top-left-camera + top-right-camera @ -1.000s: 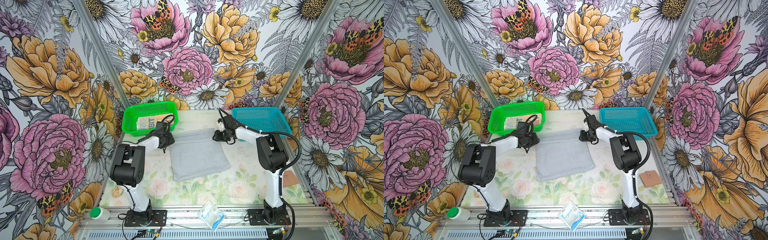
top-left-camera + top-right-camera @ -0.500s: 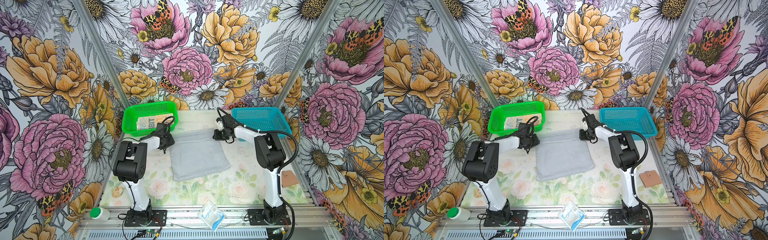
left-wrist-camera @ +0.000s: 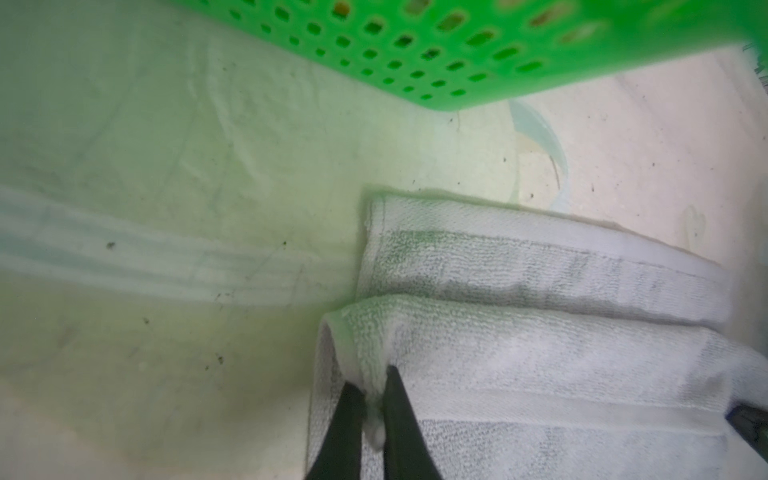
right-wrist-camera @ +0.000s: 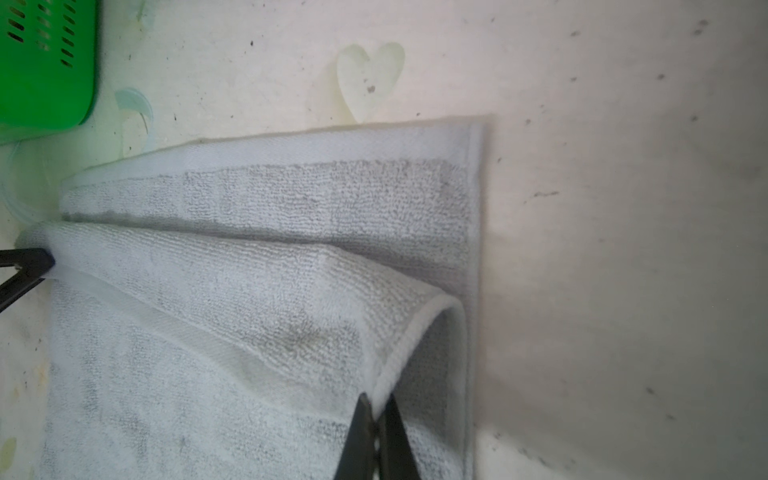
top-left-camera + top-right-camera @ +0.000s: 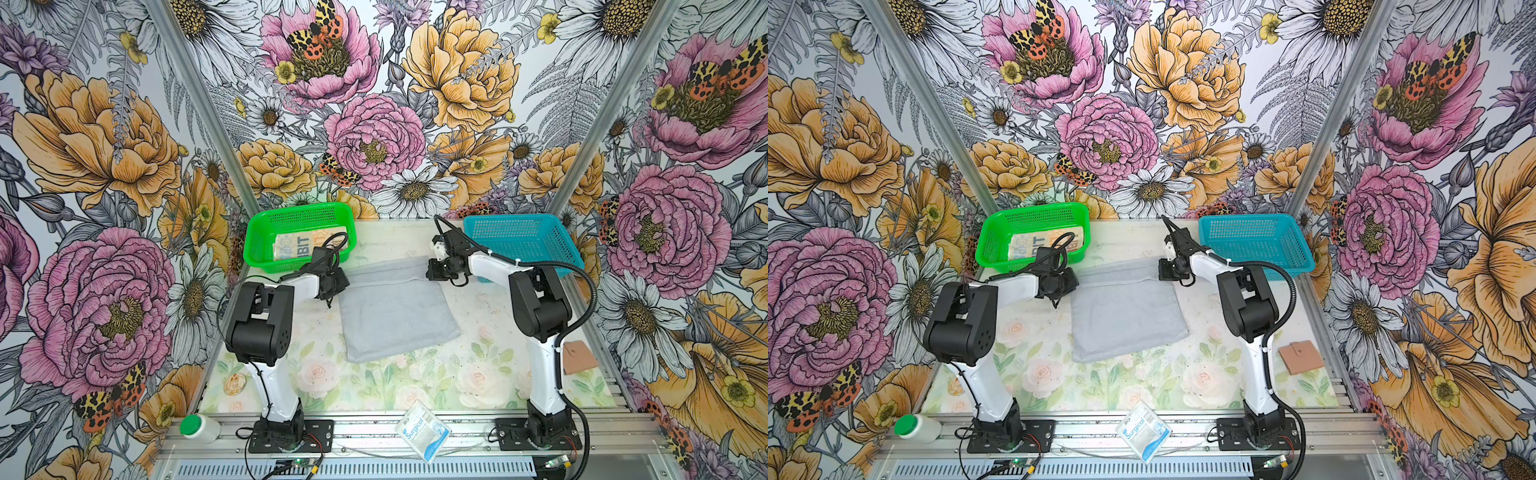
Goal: Fold and stack the towels
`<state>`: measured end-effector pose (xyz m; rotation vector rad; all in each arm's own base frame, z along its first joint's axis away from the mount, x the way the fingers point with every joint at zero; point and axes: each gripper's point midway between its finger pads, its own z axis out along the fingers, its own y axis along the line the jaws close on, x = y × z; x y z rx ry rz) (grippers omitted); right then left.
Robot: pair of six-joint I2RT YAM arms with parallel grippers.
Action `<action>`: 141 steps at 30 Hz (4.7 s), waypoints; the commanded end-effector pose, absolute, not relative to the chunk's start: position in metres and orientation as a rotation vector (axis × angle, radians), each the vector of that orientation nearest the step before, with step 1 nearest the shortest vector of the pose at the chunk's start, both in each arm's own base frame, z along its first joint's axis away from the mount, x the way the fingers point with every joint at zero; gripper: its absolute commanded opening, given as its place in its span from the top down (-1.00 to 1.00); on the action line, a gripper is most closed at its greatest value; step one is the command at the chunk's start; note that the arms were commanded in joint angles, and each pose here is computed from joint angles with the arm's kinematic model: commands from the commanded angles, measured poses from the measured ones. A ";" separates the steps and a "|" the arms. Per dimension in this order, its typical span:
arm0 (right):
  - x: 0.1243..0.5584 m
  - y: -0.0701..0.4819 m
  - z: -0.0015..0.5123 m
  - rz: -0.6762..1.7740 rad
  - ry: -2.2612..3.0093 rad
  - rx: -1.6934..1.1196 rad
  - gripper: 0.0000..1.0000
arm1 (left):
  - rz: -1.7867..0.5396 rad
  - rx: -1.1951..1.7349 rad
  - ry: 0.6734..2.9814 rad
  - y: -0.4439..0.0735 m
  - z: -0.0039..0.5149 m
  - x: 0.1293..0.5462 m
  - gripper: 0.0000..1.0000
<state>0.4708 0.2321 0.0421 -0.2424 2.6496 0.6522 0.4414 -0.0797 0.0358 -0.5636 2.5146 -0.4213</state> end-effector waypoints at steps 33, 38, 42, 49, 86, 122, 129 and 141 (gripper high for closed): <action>0.215 0.179 0.317 0.952 2.114 -0.276 1.00 | -0.814 0.113 2.114 -0.184 0.287 0.176 1.00; 0.223 0.178 0.297 0.910 2.174 -0.262 1.00 | -0.707 0.098 2.078 -0.180 0.291 0.176 1.00; 0.239 0.181 0.279 0.852 2.236 -0.270 1.00 | -0.569 0.048 2.093 -0.167 0.285 0.188 1.00; 0.266 0.181 0.266 0.719 2.280 -0.289 1.00 | -0.472 -0.062 2.016 -0.147 0.300 0.201 1.00; 0.408 0.199 0.205 0.546 2.349 -0.324 1.00 | -0.492 -0.183 2.161 -0.127 0.237 0.331 1.00; 0.505 0.209 0.102 0.567 2.507 -0.319 1.00 | -0.389 -0.382 2.305 -0.099 0.095 0.458 1.00; 0.528 0.211 0.085 0.570 2.513 -0.302 1.00 | -0.305 -0.379 2.270 -0.086 0.090 0.473 0.95; 0.547 0.222 0.127 0.599 2.390 -0.389 0.00 | -0.318 -0.314 2.129 -0.093 0.142 0.508 0.27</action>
